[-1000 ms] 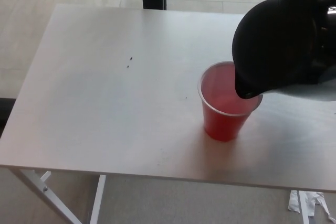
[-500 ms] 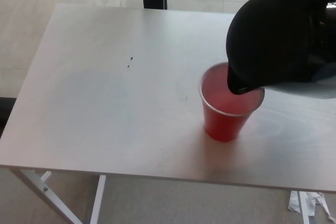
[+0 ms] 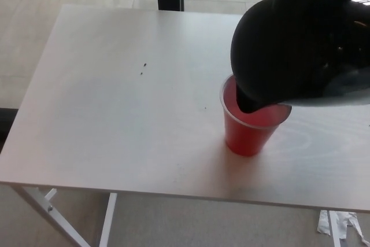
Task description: The robot uses its right hand to lift up a kettle kept on the middle of the desk by its handle and tilt it into a glass kept next to it to pour out water
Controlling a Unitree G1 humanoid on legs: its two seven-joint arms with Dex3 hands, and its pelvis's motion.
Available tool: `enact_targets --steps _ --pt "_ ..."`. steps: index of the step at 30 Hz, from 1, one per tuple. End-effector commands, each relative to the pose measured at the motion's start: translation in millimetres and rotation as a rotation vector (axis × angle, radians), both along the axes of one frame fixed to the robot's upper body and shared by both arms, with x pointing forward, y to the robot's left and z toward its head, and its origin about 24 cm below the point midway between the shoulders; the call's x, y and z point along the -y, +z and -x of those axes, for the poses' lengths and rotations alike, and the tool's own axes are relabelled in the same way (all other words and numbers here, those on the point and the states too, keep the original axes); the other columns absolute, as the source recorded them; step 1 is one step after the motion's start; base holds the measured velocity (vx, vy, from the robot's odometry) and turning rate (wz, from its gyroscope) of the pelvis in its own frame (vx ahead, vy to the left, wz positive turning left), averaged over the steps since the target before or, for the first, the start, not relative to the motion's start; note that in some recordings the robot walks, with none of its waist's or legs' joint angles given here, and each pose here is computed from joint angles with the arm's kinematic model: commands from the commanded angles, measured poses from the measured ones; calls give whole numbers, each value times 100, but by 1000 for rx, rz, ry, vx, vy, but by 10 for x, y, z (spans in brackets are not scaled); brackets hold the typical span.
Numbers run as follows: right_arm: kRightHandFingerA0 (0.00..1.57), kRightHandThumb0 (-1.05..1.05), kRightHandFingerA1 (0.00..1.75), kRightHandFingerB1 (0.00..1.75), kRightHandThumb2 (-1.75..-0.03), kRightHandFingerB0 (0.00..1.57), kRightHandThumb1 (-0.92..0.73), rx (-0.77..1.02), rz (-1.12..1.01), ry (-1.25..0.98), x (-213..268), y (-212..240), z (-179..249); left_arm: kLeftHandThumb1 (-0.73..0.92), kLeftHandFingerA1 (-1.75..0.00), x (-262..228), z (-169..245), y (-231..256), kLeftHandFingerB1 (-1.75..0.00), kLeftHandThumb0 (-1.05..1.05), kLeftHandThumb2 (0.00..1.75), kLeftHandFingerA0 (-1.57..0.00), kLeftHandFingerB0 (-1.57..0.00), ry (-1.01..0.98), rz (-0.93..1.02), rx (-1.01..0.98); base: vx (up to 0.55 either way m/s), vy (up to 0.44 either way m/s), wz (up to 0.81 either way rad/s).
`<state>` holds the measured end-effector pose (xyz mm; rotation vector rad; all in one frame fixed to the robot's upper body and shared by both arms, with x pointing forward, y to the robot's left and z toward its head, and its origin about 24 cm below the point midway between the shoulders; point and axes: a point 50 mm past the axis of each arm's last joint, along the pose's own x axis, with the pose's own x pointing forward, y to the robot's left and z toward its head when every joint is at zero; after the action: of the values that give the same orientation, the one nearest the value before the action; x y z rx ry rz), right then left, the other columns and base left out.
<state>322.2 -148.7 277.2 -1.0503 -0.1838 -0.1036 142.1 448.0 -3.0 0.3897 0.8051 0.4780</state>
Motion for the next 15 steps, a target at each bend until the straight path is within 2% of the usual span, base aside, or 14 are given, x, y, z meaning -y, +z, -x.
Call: enact_targets --steps 1,3,4,5,6,7,8,9,10,11,12,13,14,15 --pt "92 -22 175 169 -98 69 -59 -2 76 2 -33 -90 12 85 -59 -21 -2 22 -54 -69 65 -70 -51 7 -10 -8 0 0 0" --pt "92 -21 175 169 -101 68 -60 -2 79 -1 -29 -112 10 85 -59 -22 6 18 -54 -70 65 -71 -50 6 -10 -11 0 0 0" --pt "90 -22 175 149 -95 62 -63 -4 97 -14 -3 -126 -2 86 -60 -19 9 19 -56 -70 65 -70 -51 -3 -14 -7 0 0 0" --pt "87 -27 175 128 -82 68 -70 -17 112 -29 49 -130 -27 86 -61 -22 14 26 -58 -70 65 -70 -50 -7 -16 0 0 0 0" --pt "87 -27 175 128 -82 68 -70 -21 116 -32 63 -127 -37 86 -61 -26 17 30 -58 -70 65 -70 -50 -6 -16 2 0 0 0" --pt "90 -28 175 145 -79 72 -72 -17 120 -40 85 -129 -53 86 -59 -28 18 31 -56 -70 65 -68 -49 0 -11 4 0 0 0" --pt "90 -28 175 145 -79 72 -72 -13 126 -51 118 -133 -76 86 -59 -33 22 33 -56 -70 65 -68 -49 9 -3 6 0 0 0" --pt "92 -25 175 159 -83 69 -67 -7 134 -54 123 -134 -84 86 -58 -35 24 35 -56 -70 65 -69 -50 9 -4 5 0 0 0" --pt "92 -25 175 159 -83 69 -67 2 145 -59 136 -136 -93 86 -58 -36 25 35 -56 -70 65 -69 -50 8 -6 5 0 0 0" --pt "115 -23 174 140 -92 74 -63 1 153 -85 190 -134 -111 86 -58 -35 28 36 -56 -71 65 -68 -49 3 -6 7 0 0 0" --pt "90 -28 175 156 -88 67 -67 -13 139 -105 213 -134 -126 87 -57 -36 32 39 -55 -71 65 -68 -49 -4 -11 1 0 0 0" --pt "91 -28 175 161 -82 65 -70 -5 150 -104 210 -129 -122 87 -58 -36 32 41 -55 -71 65 -68 -49 -5 -12 0 0 0 0" --pt "91 -31 175 144 -80 72 -70 8 161 -102 194 -124 -113 87 -56 -40 37 41 -53 -70 66 -67 -48 -3 -12 -4 0 0 0" --pt "92 -29 175 147 -90 72 -62 17 170 -88 178 -124 -105 87 -57 -40 37 38 -54 -70 65 -68 -49 -1 -13 -6 0 0 0"
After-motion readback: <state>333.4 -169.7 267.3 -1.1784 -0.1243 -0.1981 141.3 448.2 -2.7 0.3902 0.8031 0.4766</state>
